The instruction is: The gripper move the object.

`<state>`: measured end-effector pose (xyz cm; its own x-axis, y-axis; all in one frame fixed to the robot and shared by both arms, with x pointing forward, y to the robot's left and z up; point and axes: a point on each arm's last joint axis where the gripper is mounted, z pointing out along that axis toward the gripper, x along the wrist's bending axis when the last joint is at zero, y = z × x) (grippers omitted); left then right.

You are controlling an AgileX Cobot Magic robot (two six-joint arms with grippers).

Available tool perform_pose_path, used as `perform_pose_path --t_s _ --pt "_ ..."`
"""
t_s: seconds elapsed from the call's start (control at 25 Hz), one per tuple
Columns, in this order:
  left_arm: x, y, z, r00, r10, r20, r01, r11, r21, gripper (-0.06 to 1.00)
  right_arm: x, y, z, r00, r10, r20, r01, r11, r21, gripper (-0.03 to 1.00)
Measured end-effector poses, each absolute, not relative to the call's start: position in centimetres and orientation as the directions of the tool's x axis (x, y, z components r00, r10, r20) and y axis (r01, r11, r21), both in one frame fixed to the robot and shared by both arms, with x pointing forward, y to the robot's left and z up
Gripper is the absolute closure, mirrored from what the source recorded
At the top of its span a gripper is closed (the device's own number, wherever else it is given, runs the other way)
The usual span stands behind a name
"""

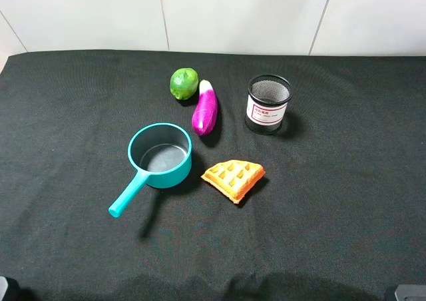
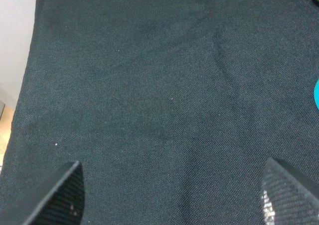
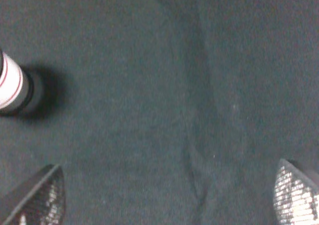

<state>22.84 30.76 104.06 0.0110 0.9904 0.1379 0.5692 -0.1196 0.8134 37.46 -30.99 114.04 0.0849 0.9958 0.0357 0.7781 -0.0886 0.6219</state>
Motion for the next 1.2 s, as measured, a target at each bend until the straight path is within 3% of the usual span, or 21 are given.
perform_pose_path --t_s 0.48,1.2 --pt "22.8 30.8 104.1 0.011 0.99 0.138 0.569 -0.12 0.813 0.18 28.2 -30.0 110.1 0.068 0.998 0.015 0.65 -0.055 0.758 0.34" --pt "22.8 30.8 104.1 0.011 0.99 0.138 0.569 -0.12 0.813 0.18 25.2 -29.8 106.0 -0.021 0.999 -0.035 0.563 0.04 0.826 0.34"
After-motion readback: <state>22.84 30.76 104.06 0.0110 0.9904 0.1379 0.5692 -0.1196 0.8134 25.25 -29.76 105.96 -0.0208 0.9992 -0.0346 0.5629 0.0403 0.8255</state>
